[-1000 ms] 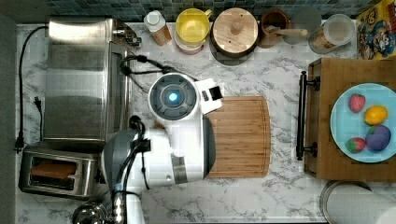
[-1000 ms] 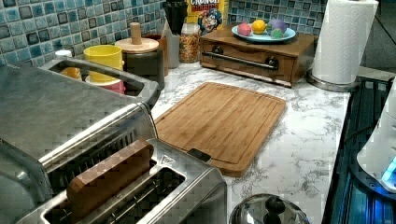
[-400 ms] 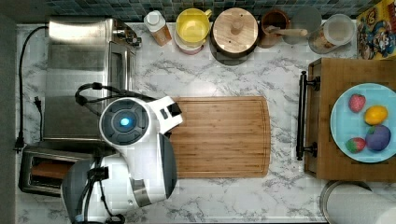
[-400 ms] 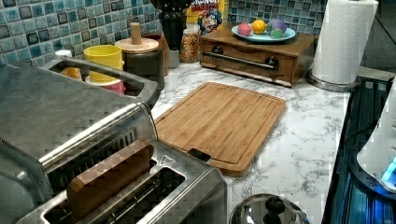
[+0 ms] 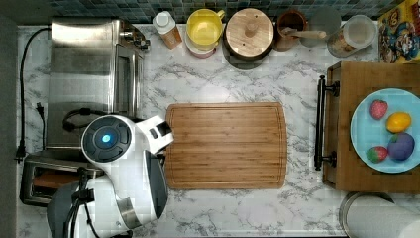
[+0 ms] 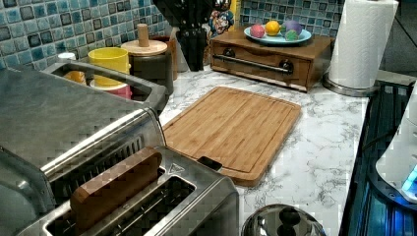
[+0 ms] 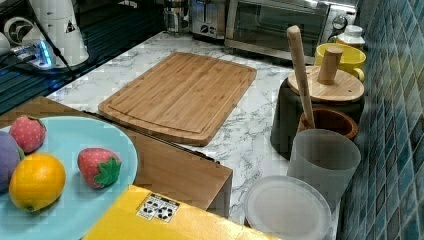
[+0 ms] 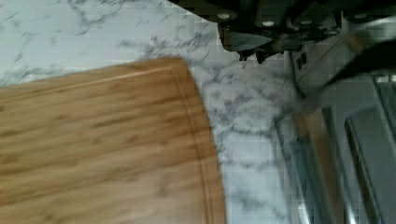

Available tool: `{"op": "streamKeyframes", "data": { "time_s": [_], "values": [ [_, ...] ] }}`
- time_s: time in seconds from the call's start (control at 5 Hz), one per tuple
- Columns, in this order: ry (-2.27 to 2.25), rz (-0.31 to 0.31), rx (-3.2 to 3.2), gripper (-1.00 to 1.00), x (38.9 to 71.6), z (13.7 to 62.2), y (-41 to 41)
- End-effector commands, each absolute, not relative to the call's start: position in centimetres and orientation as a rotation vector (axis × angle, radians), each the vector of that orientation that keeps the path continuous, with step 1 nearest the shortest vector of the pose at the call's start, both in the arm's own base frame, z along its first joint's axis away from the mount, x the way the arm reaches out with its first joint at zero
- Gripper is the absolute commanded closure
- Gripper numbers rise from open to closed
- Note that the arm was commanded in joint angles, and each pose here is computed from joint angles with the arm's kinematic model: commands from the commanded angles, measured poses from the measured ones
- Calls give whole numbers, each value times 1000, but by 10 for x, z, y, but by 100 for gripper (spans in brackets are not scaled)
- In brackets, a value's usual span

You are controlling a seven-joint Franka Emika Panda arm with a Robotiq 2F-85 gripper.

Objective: Turn on the toaster.

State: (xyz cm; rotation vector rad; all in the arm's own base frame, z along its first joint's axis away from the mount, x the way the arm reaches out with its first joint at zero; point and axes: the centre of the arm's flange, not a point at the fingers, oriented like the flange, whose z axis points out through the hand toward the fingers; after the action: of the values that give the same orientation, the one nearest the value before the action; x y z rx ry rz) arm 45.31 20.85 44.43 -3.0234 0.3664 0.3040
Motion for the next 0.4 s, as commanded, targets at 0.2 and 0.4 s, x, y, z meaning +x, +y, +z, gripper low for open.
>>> {"op": "streamKeyframes", "data": {
  "time_s": [0.2, 0.4],
  "values": [
    [5, 335, -3018, 100, 370, 441, 278],
    [-95, 298, -2983, 100, 353, 435, 285]
  ]
}}
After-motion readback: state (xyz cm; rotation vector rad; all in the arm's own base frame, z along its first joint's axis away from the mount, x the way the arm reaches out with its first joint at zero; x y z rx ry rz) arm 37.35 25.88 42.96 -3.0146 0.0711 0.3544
